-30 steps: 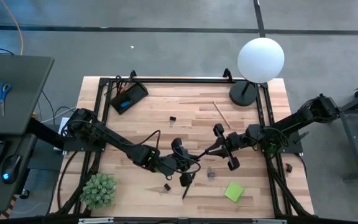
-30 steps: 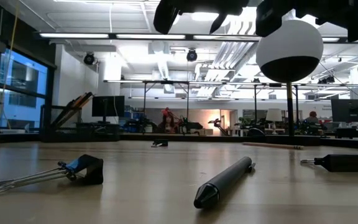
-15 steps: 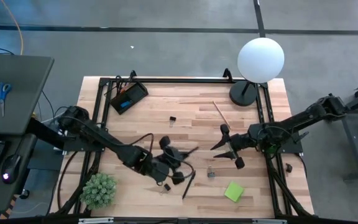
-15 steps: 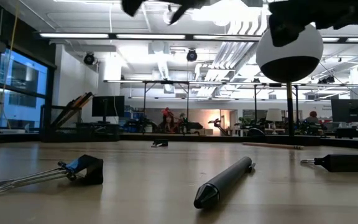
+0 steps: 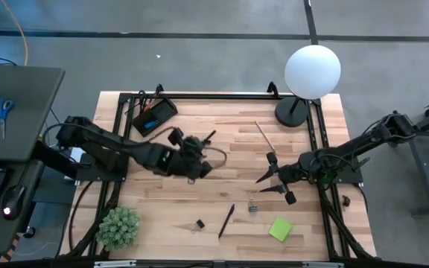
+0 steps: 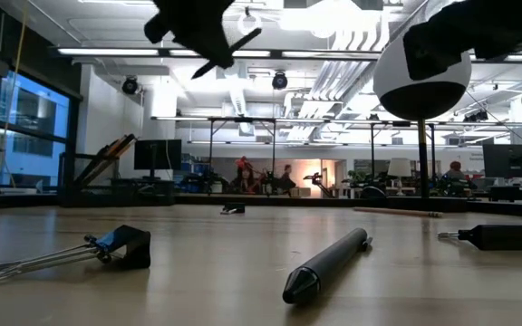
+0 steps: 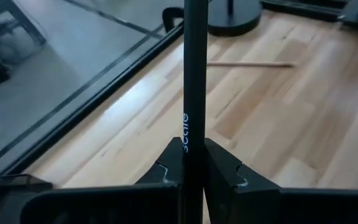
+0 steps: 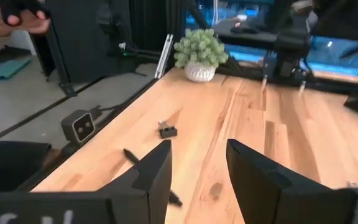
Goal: Pick and place office supplies into organizer
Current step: Put the black pen into the black desk organizer
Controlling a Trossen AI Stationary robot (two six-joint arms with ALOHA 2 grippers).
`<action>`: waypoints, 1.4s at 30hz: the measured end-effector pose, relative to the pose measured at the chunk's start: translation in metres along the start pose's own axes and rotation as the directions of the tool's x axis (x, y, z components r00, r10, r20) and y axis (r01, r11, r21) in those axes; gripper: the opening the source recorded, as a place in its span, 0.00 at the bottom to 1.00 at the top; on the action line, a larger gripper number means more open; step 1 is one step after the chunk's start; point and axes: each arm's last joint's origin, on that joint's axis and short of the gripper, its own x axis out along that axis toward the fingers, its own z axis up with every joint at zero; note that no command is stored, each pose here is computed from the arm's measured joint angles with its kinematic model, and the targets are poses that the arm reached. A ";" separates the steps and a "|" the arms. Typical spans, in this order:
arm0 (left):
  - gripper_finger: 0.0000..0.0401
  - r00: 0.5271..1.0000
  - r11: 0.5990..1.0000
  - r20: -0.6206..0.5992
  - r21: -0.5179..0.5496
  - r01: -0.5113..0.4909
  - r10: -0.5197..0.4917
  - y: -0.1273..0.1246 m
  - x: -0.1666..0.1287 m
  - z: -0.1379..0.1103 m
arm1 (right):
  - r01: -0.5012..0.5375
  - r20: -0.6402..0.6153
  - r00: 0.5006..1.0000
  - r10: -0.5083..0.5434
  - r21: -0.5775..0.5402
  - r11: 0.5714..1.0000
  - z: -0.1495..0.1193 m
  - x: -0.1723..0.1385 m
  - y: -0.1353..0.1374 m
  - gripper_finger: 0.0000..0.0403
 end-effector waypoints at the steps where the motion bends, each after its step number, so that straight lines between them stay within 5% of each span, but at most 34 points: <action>1: 0.02 1.000 1.000 -0.010 -0.004 0.008 -0.008 0.007 0.004 0.000 | 0.005 0.015 1.000 -0.005 -0.007 1.000 -0.003 -0.001 -0.001 0.36; 5: 0.02 0.997 0.996 0.001 -0.043 0.082 -0.082 0.039 0.018 -0.004 | 0.041 0.066 0.997 -0.039 -0.027 0.999 -0.015 -0.007 -0.006 0.36; 13: 0.03 0.965 0.974 0.235 -0.164 0.157 -0.116 0.111 0.016 -0.032 | 0.156 0.123 0.982 -0.146 -0.070 0.985 -0.032 -0.018 -0.023 0.36; 26: 0.03 0.944 0.949 0.243 -0.275 -0.154 0.223 0.180 0.009 -0.083 | 0.306 0.127 0.949 -0.290 -0.136 0.942 -0.034 -0.025 -0.049 0.36; 37: 0.02 0.906 0.889 0.096 -0.262 -0.376 0.412 0.211 0.018 -0.093 | 0.253 0.069 0.967 -0.246 -0.134 0.958 -0.040 -0.027 -0.054 0.36; 42: 0.03 0.914 0.888 0.069 -0.273 -0.369 0.401 0.228 0.021 -0.095 | 0.241 0.011 0.970 -0.242 -0.127 0.962 -0.046 -0.026 -0.053 0.36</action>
